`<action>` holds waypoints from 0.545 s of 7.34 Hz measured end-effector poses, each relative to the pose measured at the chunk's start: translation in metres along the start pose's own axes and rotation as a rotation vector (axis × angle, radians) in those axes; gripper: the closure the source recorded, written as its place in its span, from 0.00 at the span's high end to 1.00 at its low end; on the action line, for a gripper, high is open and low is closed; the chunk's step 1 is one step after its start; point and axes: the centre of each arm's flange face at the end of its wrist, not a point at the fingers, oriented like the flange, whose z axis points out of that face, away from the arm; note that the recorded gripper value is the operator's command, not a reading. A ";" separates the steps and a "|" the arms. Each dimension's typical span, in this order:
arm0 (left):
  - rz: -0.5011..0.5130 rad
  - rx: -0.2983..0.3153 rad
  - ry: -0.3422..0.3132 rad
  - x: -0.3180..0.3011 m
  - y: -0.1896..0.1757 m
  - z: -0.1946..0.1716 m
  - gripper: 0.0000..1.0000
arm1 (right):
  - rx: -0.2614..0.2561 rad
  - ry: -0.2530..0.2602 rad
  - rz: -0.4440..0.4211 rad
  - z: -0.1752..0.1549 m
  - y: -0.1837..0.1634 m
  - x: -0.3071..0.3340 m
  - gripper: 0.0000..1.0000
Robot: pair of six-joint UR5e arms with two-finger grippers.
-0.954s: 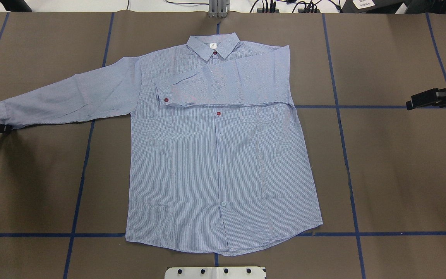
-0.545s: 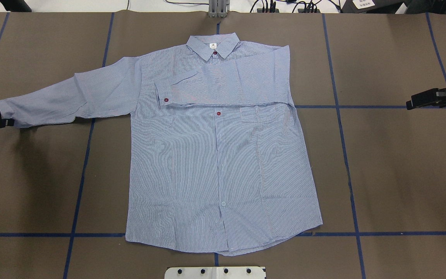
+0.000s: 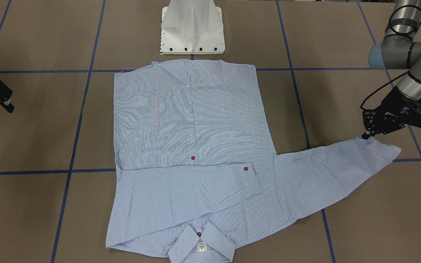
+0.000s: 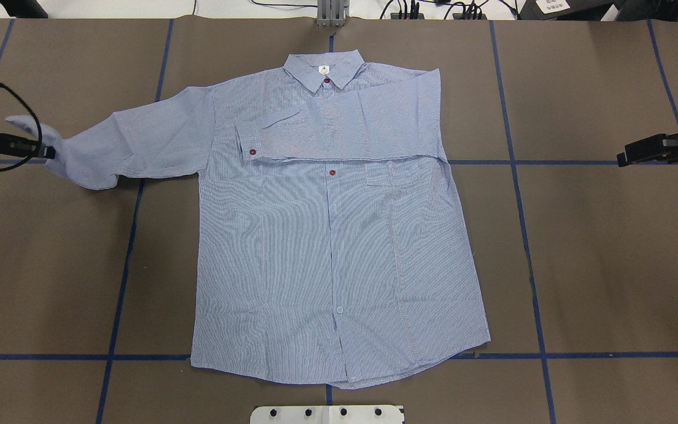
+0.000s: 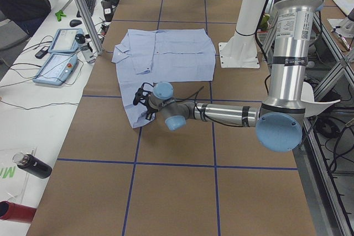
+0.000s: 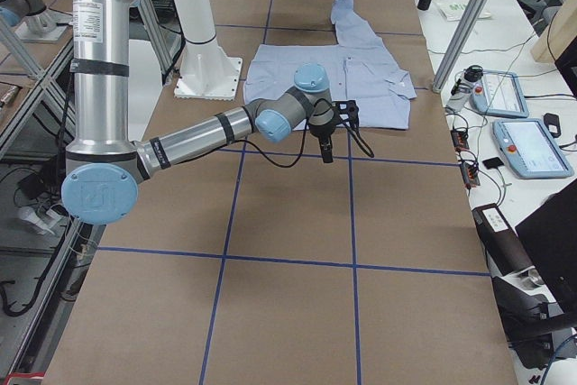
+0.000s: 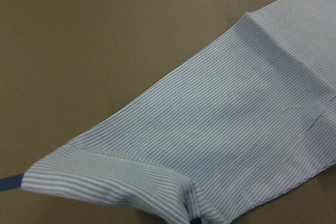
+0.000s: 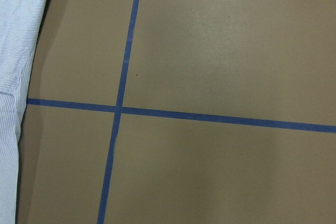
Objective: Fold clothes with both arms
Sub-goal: 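Fold the held sleeve with the left gripper across the chest toward the collar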
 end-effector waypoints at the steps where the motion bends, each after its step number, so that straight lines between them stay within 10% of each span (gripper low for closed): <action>1: -0.017 -0.028 -0.021 0.053 -0.035 -0.016 0.00 | 0.000 0.000 0.000 0.000 0.000 0.000 1.00; 4: -0.116 -0.135 -0.005 0.255 -0.092 -0.018 0.00 | -0.001 0.000 0.001 0.000 0.000 0.000 1.00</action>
